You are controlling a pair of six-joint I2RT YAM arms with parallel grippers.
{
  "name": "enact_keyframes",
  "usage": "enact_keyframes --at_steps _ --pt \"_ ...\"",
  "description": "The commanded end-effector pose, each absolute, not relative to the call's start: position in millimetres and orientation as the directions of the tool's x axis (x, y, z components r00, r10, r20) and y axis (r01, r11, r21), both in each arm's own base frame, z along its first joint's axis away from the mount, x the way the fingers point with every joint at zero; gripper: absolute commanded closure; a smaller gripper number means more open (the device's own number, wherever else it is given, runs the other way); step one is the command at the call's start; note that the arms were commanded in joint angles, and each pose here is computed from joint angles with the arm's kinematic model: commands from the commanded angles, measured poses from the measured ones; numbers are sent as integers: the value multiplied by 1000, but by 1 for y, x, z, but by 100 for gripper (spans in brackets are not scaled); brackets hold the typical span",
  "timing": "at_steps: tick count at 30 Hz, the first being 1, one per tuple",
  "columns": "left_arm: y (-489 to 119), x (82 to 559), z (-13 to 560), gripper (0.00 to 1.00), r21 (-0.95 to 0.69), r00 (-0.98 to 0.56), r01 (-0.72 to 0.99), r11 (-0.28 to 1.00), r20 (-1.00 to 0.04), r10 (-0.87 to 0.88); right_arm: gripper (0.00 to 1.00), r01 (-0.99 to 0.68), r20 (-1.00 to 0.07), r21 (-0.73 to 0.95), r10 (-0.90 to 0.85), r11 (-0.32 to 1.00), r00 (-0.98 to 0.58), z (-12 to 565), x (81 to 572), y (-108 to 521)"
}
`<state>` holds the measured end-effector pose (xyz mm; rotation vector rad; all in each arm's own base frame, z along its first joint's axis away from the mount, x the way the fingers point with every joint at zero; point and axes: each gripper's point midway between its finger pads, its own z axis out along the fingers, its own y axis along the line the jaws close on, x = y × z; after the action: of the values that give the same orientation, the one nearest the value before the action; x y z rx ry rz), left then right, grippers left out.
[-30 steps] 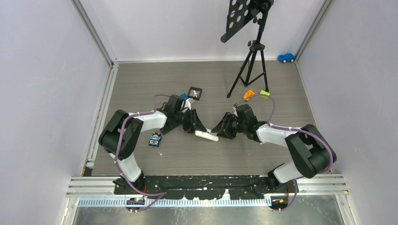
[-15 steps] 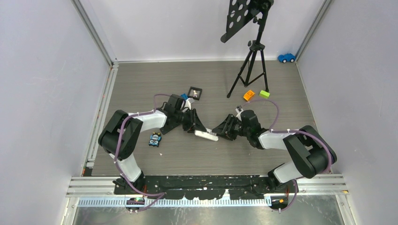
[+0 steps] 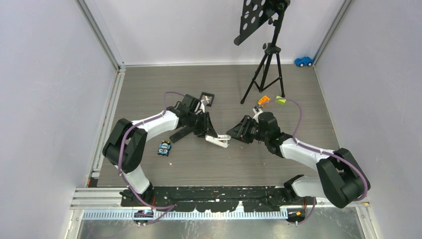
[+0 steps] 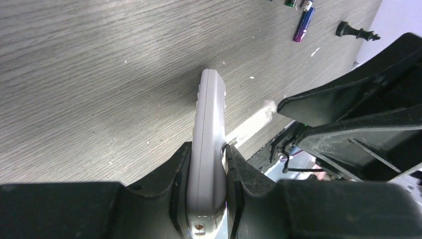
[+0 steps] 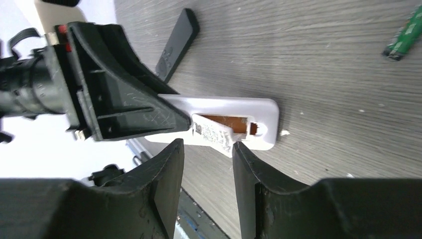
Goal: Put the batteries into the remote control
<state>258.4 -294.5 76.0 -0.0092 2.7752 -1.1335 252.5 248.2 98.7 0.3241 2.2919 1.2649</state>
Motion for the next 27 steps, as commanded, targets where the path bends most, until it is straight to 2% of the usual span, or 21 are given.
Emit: enact_keyframes --at_steps 1,4,7,10,13,17,20,24,27 --pt "-266 267 58 100 -498 -975 96 862 -221 -19 54 49 -389 694 432 718 -814 82 261 216" --pt "-257 274 67 100 -436 -966 130 891 -256 16 53 134 -376 632 453 763 -808 65 261 195" --pt "-252 275 75 100 -402 -963 156 902 -265 49 50 141 -374 621 449 771 -811 63 261 193" --pt "-257 276 88 100 -431 -958 172 886 -284 48 48 101 -384 622 415 777 -824 74 261 196" --pt "-266 274 112 100 -490 -944 223 843 -325 60 42 -47 -438 656 329 754 -836 106 261 210" --pt "-280 260 151 100 -571 -907 367 734 -396 145 22 -333 -560 701 196 631 -805 160 246 233" --pt "-287 235 180 100 -619 -869 473 627 -445 216 14 -500 -648 689 139 524 -748 195 228 242" --pt "-289 197 218 100 -652 -799 599 465 -521 300 10 -675 -740 649 87 351 -667 239 203 252" --pt "-294 180 252 100 -658 -728 686 311 -616 300 10 -721 -754 647 66 248 -653 267 198 263"
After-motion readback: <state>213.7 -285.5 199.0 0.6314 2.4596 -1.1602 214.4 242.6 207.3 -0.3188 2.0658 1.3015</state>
